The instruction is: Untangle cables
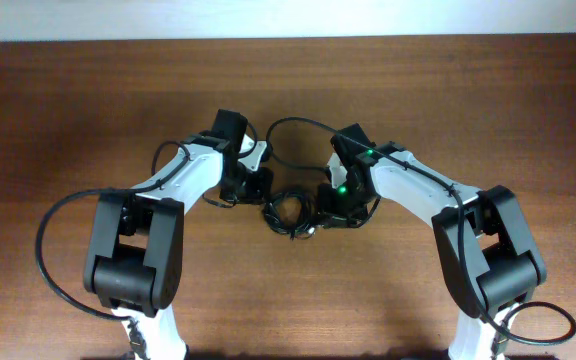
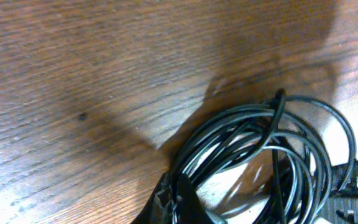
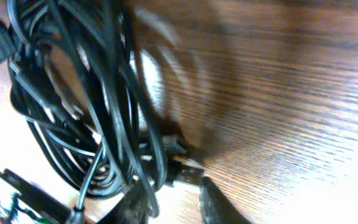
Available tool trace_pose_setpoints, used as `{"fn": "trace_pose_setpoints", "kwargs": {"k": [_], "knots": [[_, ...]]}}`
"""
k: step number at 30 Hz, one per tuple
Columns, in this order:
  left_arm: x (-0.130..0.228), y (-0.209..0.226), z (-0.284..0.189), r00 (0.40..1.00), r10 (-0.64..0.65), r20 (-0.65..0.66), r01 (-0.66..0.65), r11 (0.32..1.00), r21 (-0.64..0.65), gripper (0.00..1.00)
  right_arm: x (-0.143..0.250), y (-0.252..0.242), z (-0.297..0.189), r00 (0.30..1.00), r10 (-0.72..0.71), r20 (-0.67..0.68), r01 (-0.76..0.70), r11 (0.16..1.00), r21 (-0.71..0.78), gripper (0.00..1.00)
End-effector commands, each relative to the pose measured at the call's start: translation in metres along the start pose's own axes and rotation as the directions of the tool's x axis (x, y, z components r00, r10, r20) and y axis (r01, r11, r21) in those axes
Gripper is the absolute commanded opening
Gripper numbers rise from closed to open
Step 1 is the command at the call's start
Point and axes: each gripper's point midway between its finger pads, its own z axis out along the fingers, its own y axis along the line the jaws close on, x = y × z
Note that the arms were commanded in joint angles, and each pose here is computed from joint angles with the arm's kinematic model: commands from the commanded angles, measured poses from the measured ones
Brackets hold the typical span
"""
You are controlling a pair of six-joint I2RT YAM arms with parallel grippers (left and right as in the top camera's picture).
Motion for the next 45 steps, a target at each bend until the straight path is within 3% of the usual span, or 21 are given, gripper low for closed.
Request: {"fn": "trace_pose_setpoints", "kwargs": {"k": [1, 6, 8, 11, 19, 20, 23, 25, 29, 31, 33, 35, 38, 42, 45], "knots": [[-0.003, 0.004, 0.002, 1.000, -0.019, 0.004, 0.019, 0.999, -0.029, 0.00, -0.003, -0.018, 0.000, 1.000, -0.007, 0.030, 0.004, 0.995, 0.099, 0.15], [-0.004, 0.006, 0.001, 1.000, -0.023, 0.006, 0.023, 0.999, -0.030, 0.00, -0.001, -0.054, -0.007, 0.998, 0.013, 0.054, -0.029, 0.955, 0.296, 0.12], [-0.004, 0.008, 0.000, 1.000, -0.027, 0.007, 0.028, 0.999, -0.031, 0.01, 0.007, -0.091, -0.024, 0.998, 0.028, 0.059, -0.054, 0.867, 0.496, 0.12], [-0.004, 0.008, 0.000, 0.999, -0.031, 0.008, 0.031, 0.999, -0.030, 0.02, 0.014, -0.115, -0.040, 0.997, 0.063, 0.052, -0.081, 0.804, 0.589, 0.13], [-0.004, 0.007, 0.000, 0.999, -0.031, 0.006, 0.031, 0.999, -0.026, 0.17, -0.014, -0.111, -0.047, 0.991, 0.024, 0.129, -0.092, 0.832, 0.547, 0.16], [-0.003, 0.005, 0.001, 0.999, -0.032, 0.003, 0.032, 0.999, -0.016, 0.31, -0.019, -0.109, -0.047, 0.990, 0.007, 0.142, -0.084, 0.837, 0.541, 0.16], [-0.003, 0.004, 0.000, 0.999, -0.032, 0.002, 0.032, 0.999, -0.011, 0.36, -0.033, -0.104, -0.046, 0.983, -0.037, 0.179, -0.064, 0.850, 0.523, 0.17], [-0.002, -0.004, 0.000, 0.999, -0.032, -0.004, 0.032, 0.999, 0.037, 0.46, -0.041, -0.096, -0.051, 0.981, -0.070, 0.183, -0.035, 0.857, 0.514, 0.20], [-0.003, -0.018, -0.011, 1.000, 0.008, -0.026, -0.005, 0.995, 0.103, 0.48, -0.053, -0.057, -0.089, 0.977, -0.130, 0.169, 0.032, 0.872, 0.488, 0.31], [-0.008, -0.022, -0.022, 0.999, 0.027, -0.033, -0.023, 0.995, 0.098, 0.53, -0.050, -0.032, -0.099, 0.980, -0.144, 0.140, 0.074, 0.907, 0.415, 0.49], [-0.014, -0.016, -0.032, 1.000, 0.003, -0.022, -0.001, 0.995, 0.096, 0.53, -0.039, -0.003, -0.089, 0.976, -0.207, 0.072, 0.183, 0.950, 0.251, 0.59], [-0.019, 0.010, -0.040, 0.996, -0.090, -0.001, 0.090, 0.995, 0.044, 0.54, -0.030, 0.015, -0.083, 0.971, -0.236, 0.040, 0.228, 0.963, 0.146, 0.63], [-0.025, 0.050, -0.055, 0.968, -0.248, 0.043, 0.247, 0.969, 0.021, 0.57, -0.024, 0.022, -0.078, 0.964, -0.263, 0.025, 0.258, 0.956, 0.138, 0.66], [-0.018, 0.075, -0.066, 0.939, -0.342, 0.043, 0.342, 0.940, 0.018, 0.58, -0.008, 0.029, -0.061, 0.957, -0.290, -0.026, 0.290, 0.946, 0.147, 0.65], [-0.017, 0.074, -0.066, 0.939, -0.342, 0.036, 0.342, 0.940, 0.017, 0.58, 0.006, 0.045, -0.042, 0.933, -0.355, -0.053, 0.359, 0.922, 0.145, 0.65]]}}
